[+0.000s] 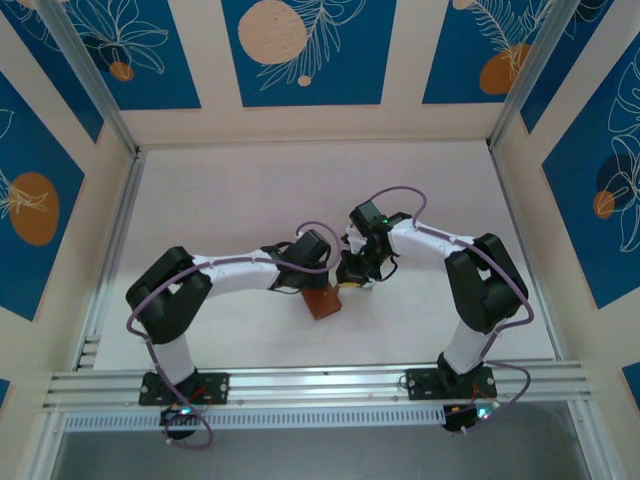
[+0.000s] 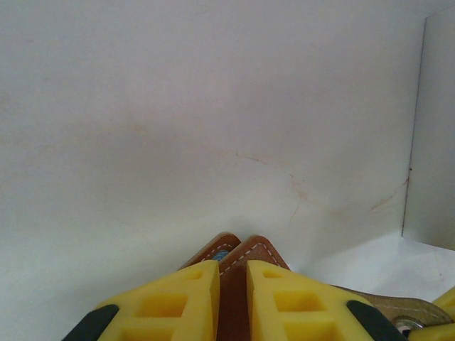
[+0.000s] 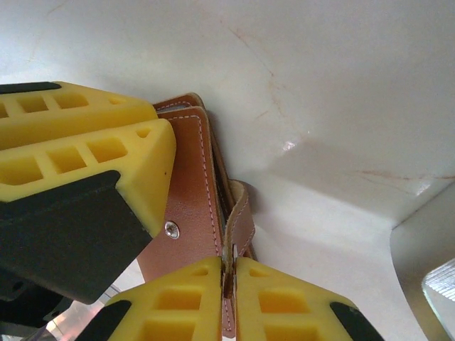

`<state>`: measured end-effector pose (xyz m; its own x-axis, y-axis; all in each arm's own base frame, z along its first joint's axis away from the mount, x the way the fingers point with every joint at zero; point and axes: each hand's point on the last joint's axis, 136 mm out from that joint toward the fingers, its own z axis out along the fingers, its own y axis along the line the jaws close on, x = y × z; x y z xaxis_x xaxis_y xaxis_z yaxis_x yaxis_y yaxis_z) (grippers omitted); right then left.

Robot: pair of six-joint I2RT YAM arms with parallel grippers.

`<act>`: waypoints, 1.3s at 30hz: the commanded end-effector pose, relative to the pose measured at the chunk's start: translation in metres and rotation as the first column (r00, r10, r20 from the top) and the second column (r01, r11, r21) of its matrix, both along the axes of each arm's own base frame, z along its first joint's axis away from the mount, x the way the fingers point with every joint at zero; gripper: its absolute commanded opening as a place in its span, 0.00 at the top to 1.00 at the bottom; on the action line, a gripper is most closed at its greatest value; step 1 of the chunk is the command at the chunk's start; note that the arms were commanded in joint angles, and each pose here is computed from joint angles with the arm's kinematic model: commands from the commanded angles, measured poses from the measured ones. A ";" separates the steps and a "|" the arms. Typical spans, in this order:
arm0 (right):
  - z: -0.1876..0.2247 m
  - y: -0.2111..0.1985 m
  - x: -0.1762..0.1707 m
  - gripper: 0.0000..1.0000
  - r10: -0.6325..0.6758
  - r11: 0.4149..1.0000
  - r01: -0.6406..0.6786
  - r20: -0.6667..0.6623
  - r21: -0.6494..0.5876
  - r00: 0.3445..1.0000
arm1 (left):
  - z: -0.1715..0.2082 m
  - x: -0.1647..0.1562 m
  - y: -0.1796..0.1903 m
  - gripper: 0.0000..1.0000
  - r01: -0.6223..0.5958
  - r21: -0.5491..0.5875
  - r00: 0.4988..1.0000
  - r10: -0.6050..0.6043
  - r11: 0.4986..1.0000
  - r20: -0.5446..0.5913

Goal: Put the credit cards into the card holder

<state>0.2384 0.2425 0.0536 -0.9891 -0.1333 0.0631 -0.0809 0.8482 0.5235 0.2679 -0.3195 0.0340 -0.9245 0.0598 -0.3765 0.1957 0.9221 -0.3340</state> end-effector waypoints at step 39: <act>0.020 0.018 -0.012 1.00 0.061 0.995 -0.060 -0.004 0.082 0.998 | -0.019 -0.023 0.001 0.83 0.034 0.046 0.997 -0.030 0.998 -0.069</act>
<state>0.2326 0.2489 0.0558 -0.9855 -0.1535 0.0727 -0.0901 0.8353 0.5424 0.2669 -0.3207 0.0340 -0.9220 0.0629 -0.3821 0.2002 0.9221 -0.3313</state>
